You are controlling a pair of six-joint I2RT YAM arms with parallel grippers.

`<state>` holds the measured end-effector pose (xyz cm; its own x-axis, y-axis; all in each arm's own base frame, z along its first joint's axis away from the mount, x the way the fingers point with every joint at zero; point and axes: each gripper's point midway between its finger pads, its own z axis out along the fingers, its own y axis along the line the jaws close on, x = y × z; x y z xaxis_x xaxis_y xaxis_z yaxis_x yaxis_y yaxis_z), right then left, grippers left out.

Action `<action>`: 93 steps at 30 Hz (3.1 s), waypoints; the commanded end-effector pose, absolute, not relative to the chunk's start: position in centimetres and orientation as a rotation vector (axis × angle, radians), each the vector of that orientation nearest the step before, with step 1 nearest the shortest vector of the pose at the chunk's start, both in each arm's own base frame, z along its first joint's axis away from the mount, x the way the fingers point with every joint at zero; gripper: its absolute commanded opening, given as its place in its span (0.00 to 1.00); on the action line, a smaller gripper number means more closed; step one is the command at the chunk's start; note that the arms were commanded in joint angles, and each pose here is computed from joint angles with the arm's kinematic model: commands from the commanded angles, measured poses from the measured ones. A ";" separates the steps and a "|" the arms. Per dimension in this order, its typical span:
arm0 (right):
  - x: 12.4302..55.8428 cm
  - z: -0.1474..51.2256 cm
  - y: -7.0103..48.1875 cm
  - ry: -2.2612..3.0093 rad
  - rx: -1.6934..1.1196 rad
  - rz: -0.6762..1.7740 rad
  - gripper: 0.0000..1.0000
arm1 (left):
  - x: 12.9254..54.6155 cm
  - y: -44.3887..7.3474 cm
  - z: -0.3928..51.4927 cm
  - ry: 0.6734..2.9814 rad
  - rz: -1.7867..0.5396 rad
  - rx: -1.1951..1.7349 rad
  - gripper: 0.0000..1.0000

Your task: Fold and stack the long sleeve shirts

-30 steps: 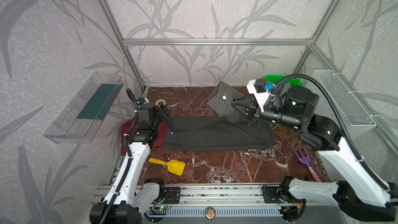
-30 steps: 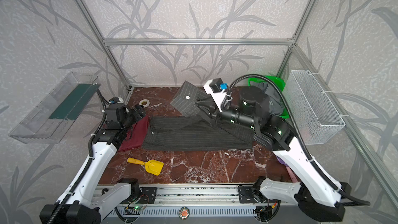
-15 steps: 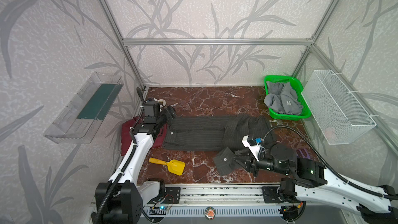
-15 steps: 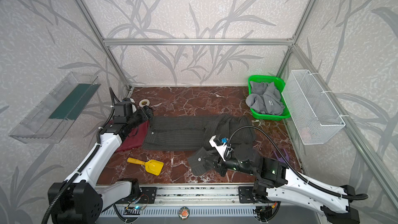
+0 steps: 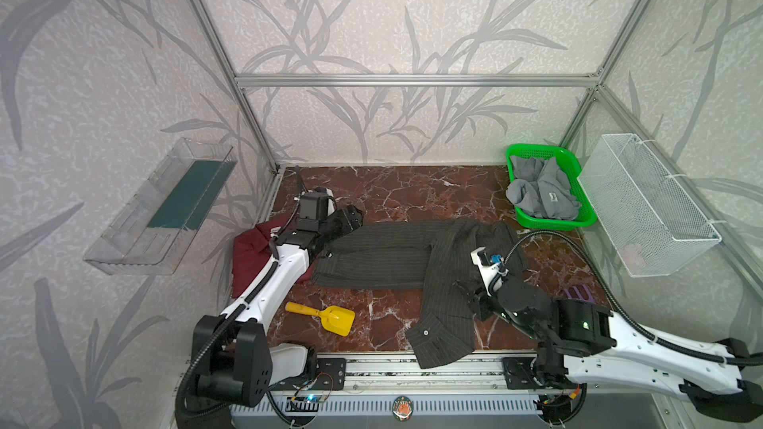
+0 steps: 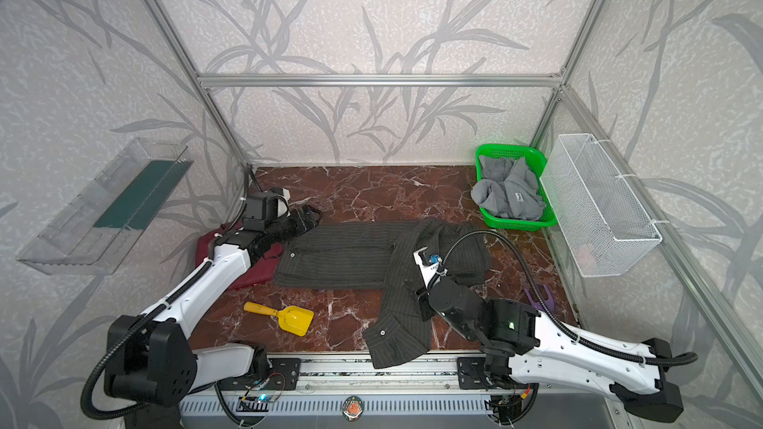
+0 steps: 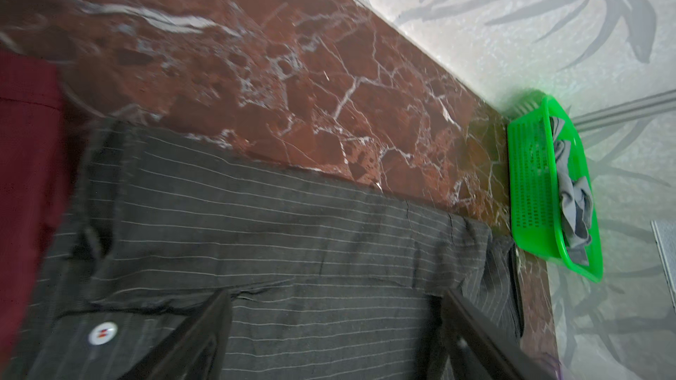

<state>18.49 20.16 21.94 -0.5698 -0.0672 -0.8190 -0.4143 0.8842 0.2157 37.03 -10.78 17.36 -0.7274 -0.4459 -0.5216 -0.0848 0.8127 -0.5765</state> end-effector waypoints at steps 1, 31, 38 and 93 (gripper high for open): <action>21.3 19.3 17.7 2.312 -0.106 0.541 0.45 | 38.8 -13.8 18.7 2.311 -0.825 -0.348 0.90; 43.3 6.2 10.6 2.429 0.810 0.638 0.37 | 42.6 -21.1 4.5 2.630 -0.850 -0.444 0.86; 45.1 7.9 9.0 2.386 0.796 0.602 0.04 | 40.9 -20.2 1.4 2.668 -0.818 -0.519 0.85; 45.8 6.3 7.4 2.347 0.804 0.678 0.11 | 37.2 -15.5 -3.1 2.741 -0.677 -0.672 0.85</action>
<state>44.48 8.08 5.59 -0.6751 0.6760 -0.2955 0.3910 0.6675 0.6337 42.74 -19.06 4.03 -0.8385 -0.4658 -0.2828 -0.1705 0.7172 -0.6757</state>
